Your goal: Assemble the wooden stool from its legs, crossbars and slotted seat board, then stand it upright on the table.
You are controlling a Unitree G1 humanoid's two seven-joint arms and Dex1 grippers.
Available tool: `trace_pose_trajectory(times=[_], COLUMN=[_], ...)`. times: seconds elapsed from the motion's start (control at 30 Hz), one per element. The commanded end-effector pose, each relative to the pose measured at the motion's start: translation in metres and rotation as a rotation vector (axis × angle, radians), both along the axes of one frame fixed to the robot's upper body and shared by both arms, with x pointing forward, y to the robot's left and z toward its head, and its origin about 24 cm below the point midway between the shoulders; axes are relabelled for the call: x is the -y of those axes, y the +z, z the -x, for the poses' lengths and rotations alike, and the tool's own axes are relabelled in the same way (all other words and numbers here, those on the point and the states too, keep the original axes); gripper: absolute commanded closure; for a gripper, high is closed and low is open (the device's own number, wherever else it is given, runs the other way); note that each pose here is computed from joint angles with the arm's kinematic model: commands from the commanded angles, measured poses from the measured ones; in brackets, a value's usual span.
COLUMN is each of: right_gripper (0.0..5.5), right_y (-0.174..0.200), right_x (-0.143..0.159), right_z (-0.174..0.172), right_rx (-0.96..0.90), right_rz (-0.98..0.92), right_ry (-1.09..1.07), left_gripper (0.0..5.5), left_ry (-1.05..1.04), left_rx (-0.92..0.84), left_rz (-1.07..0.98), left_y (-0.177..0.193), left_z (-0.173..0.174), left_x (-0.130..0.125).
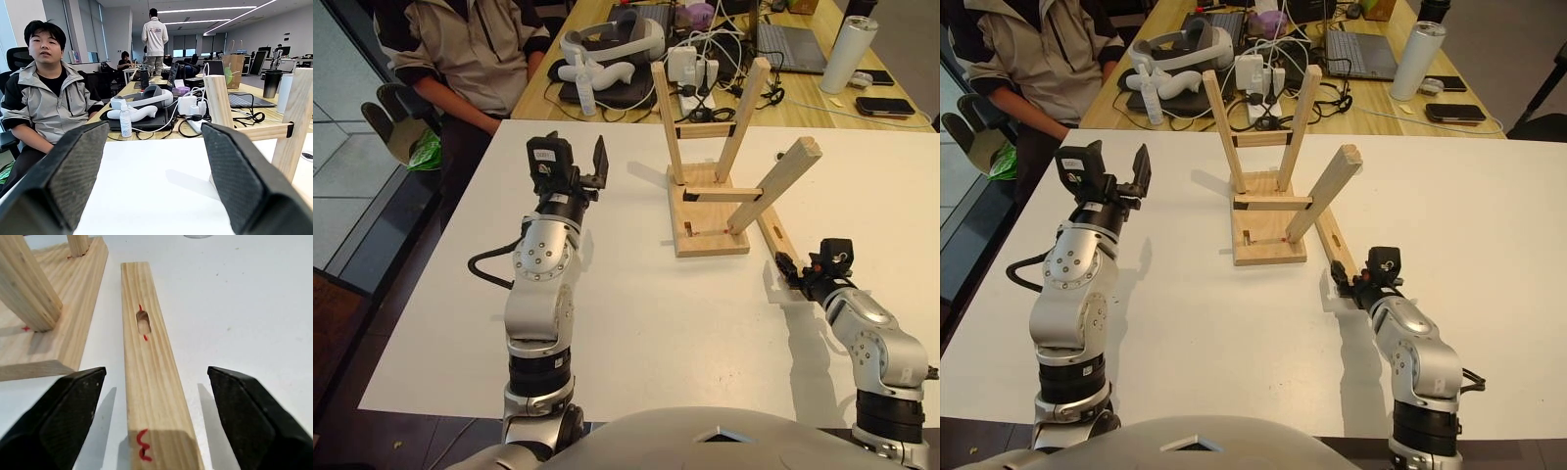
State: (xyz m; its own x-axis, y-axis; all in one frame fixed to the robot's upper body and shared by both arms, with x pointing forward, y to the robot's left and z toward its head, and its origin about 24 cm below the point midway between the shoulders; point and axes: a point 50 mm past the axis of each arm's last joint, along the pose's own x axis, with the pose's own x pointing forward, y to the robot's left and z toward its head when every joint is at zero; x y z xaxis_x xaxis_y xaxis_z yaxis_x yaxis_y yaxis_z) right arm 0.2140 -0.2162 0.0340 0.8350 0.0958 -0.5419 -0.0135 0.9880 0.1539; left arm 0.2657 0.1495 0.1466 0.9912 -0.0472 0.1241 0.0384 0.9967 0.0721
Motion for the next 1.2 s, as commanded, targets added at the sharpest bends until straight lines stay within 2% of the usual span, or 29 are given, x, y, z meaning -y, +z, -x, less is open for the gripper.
trace_pose_trajectory(times=[0.03,0.1,0.4,0.57,0.67,0.83,0.93,1.03,1.1,1.2], right_gripper=[1.63,1.76,3.35,3.47,3.47,3.47,3.47,3.47,3.47,3.47], right_y=[-0.007,-0.007,0.008,0.025,0.05,0.146,0.207,0.254,0.264,0.251], right_x=[-0.004,-0.007,-0.007,0.005,0.018,0.035,0.025,-0.004,-0.038,-0.075], right_z=[0.001,0.001,-0.015,-0.033,-0.052,-0.092,-0.099,-0.093,-0.081,-0.062], right_rx=[-0.112,-0.128,-0.027,0.074,0.185,0.571,0.818,1.017,1.08,1.059], right_rz=[-0.045,-0.052,-0.03,-0.035,-0.058,-0.103,-0.107,-0.136,-0.142,-0.135], right_ry=[0.038,0.056,-0.002,-0.124,-0.21,-0.254,-0.159,0.065,0.301,0.576], left_gripper=[2.04,2.04,2.04,2.04,2.04,2.04,2.04,2.04,2.04,2.04], left_ry=[0.002,0.002,0.009,0.044,0.077,0.084,-0.049,-0.293,-0.477,-0.656], left_rx=[0.003,0.003,0.011,0.013,0.024,0.054,0.057,0.052,0.056,0.057], left_rz=[-0.006,-0.006,-0.01,0.015,0.045,0.21,0.308,0.376,0.436,0.493], left_y=[0.002,0.002,0.004,0.007,0.015,0.055,0.088,0.122,0.142,0.16], left_z=[-0.003,-0.003,-0.006,-0.011,-0.018,-0.042,-0.052,-0.051,-0.045,-0.036], left_x=[0.001,0.001,-0.001,-0.01,-0.022,-0.05,-0.055,-0.045,-0.036,-0.029])
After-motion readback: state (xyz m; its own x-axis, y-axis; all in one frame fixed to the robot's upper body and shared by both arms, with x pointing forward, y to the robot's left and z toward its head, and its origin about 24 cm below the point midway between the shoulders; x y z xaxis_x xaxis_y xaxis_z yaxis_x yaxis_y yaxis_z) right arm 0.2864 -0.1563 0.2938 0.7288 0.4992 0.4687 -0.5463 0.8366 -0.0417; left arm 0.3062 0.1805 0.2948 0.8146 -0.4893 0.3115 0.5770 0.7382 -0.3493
